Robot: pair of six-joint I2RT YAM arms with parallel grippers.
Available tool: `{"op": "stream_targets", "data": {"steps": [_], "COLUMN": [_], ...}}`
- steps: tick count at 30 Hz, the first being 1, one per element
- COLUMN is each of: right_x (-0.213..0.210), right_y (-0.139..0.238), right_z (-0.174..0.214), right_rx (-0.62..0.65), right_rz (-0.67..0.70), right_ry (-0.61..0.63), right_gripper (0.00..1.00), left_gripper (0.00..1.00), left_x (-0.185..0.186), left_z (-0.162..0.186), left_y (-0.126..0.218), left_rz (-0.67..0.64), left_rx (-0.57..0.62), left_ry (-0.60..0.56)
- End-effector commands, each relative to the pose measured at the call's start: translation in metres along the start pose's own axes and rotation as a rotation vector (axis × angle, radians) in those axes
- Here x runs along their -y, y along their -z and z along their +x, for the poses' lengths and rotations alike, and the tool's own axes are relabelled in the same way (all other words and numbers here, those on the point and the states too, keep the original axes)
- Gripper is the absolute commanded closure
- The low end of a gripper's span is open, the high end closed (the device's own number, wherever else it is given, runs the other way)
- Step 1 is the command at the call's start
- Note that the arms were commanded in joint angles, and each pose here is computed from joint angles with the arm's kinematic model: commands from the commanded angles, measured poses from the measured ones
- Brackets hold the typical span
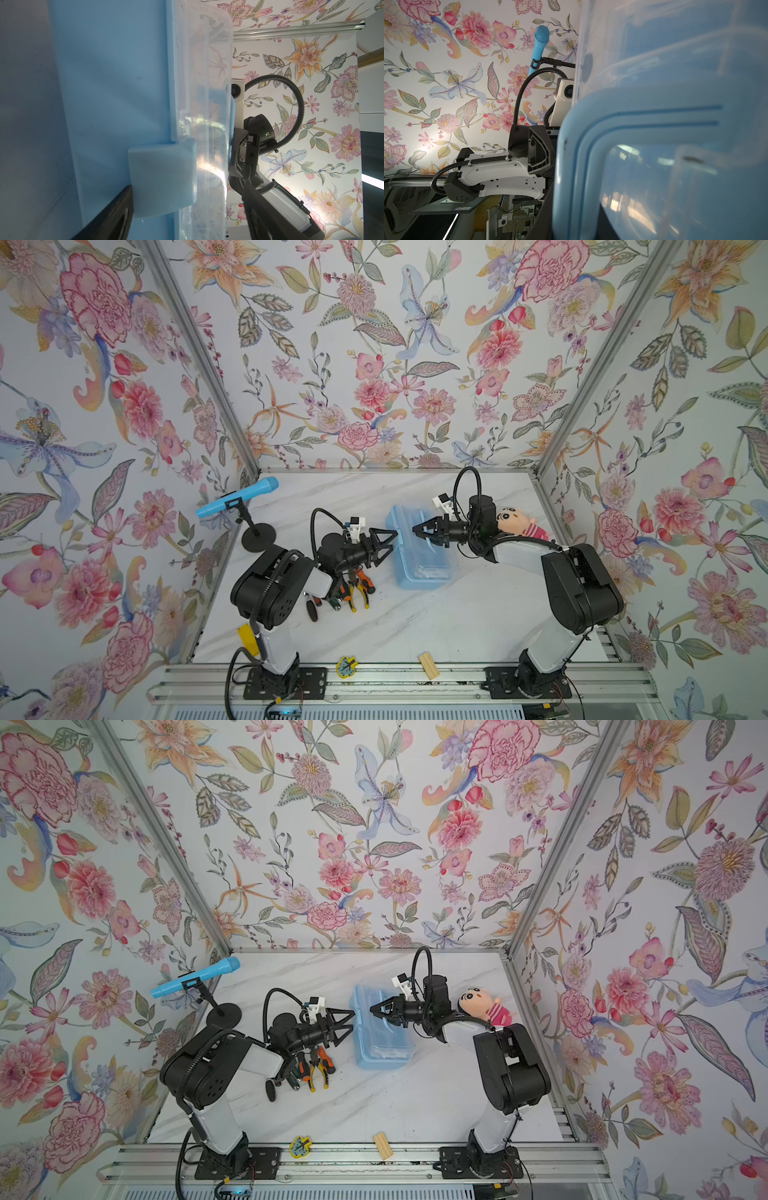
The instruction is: Pack the tool kit
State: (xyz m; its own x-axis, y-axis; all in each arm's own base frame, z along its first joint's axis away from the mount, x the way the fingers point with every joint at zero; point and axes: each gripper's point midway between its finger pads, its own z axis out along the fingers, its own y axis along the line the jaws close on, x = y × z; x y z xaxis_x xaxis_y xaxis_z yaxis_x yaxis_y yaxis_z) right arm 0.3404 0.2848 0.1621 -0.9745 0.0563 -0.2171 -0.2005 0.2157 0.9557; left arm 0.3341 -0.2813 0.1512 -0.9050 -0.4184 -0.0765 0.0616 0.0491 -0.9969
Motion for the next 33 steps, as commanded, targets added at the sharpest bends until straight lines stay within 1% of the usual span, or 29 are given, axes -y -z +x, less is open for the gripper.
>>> {"op": "stream_targets", "data": {"steps": [1, 9, 11, 15, 16, 18, 20, 22, 24, 25, 27, 30, 33], "right_x": [0.116, 0.12, 0.116, 0.11, 0.108, 0.11, 0.11, 0.111, 0.116, 0.115, 0.11, 0.083, 0.047], "right_y": [0.0, 0.004, 0.005, 0.007, 0.008, 0.009, 0.006, 0.001, -0.001, -0.004, -0.009, -0.017, -0.021], "right_z": [0.03, 0.027, 0.024, 0.018, 0.016, 0.016, 0.018, 0.02, 0.023, 0.024, 0.024, 0.02, 0.013], "right_rx": [0.019, 0.034, 0.039, 0.05, 0.055, 0.046, 0.023, 0.003, -0.017, -0.024, -0.023, 0.003, 0.024], "right_rz": [0.276, 0.288, 0.288, 0.347, 0.374, 0.477, 0.577, 0.645, 0.717, 0.724, 0.695, 0.551, 0.373], "right_ry": [-0.079, -0.089, -0.083, -0.057, -0.045, -0.007, 0.041, 0.069, 0.076, 0.083, 0.079, 0.078, 0.074], "right_gripper": [1.0, 1.0, 1.0, 1.0, 1.0, 1.0, 1.0, 1.0, 1.0, 1.0, 1.0, 1.0, 1.0], "left_gripper": [0.17, 0.16, 0.16, 0.15, 0.15, 0.15, 0.15, 0.15, 0.14, 0.14, 0.14, 0.14, 0.14], "left_x": [0.173, 0.159, 0.146, 0.119, 0.108, 0.088, 0.074, 0.063, 0.066, 0.063, 0.06, 0.058, 0.058], "left_z": [0.016, 0.015, 0.01, -0.003, -0.008, -0.016, -0.021, -0.025, -0.027, -0.028, -0.028, -0.028, -0.028], "left_y": [0.025, 0.026, 0.026, 0.025, 0.024, 0.021, 0.019, 0.018, 0.019, 0.02, 0.021, 0.023, 0.023], "left_rz": [0.506, 0.418, 0.376, 0.285, 0.237, 0.147, 0.075, 0.016, -0.019, -0.038, -0.065, -0.087, -0.096], "left_rx": [-0.019, -0.004, 0.009, 0.048, 0.059, 0.079, 0.094, 0.098, 0.105, 0.105, 0.105, 0.106, 0.104], "left_ry": [-0.448, -0.464, -0.452, -0.441, -0.443, -0.455, -0.477, -0.493, -0.528, -0.538, -0.546, -0.561, -0.573]}}
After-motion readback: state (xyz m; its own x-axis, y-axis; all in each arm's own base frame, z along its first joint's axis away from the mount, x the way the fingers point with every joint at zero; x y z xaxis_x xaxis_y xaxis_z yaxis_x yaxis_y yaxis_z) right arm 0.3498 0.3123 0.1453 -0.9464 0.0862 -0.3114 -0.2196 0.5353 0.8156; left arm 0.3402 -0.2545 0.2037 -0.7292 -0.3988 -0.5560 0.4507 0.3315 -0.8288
